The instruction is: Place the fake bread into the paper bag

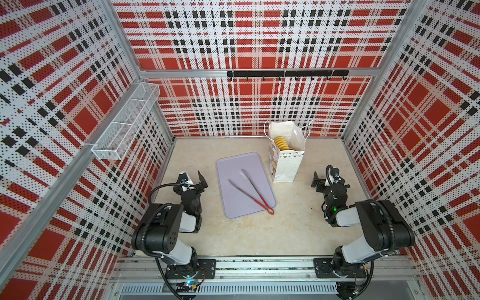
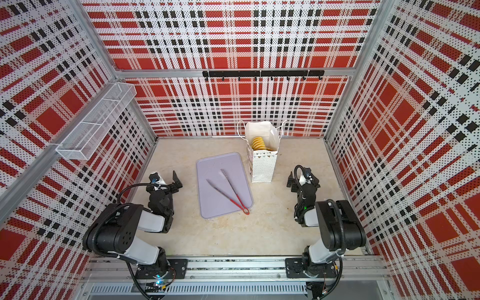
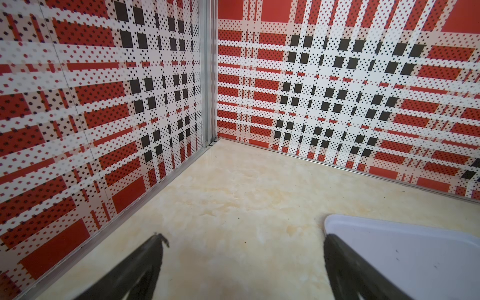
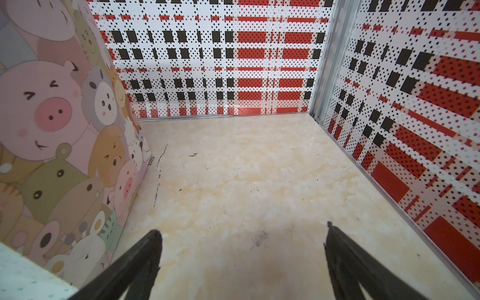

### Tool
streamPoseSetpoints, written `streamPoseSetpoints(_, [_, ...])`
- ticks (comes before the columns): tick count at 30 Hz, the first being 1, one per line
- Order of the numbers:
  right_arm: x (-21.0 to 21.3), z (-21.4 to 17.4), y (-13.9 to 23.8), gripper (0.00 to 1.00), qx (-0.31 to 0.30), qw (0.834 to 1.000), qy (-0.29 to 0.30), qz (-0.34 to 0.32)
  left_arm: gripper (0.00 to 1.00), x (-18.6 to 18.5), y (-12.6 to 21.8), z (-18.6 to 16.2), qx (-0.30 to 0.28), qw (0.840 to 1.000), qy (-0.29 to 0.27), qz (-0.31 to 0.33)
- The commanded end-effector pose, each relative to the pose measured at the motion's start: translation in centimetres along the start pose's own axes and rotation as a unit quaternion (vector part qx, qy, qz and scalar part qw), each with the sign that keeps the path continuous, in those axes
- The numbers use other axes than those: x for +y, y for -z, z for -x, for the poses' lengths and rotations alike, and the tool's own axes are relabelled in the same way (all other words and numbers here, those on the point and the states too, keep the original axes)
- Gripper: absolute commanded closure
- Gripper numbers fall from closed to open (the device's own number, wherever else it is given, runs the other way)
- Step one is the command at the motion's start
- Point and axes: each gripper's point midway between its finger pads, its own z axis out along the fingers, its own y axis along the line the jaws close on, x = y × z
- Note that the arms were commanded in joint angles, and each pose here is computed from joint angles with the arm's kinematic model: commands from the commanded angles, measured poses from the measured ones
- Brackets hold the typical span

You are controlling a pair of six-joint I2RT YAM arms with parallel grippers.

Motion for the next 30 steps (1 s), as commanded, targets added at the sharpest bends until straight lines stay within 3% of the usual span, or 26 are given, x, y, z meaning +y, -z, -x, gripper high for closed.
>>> streamPoseSetpoints(1, [-0.31,0.18,-0.2,0.0,-0.004,1.0,0.004,-0.003,0.02,0.06,-0.16,0.55,-0.01,1.0,0.002,0.0])
streamPoseSetpoints(30, [-0.31,0.2,-0.2,0.0,-0.004,1.0,0.004,-0.003,0.02,-0.23,0.14,0.62,-0.014,1.0,-0.004,0.0])
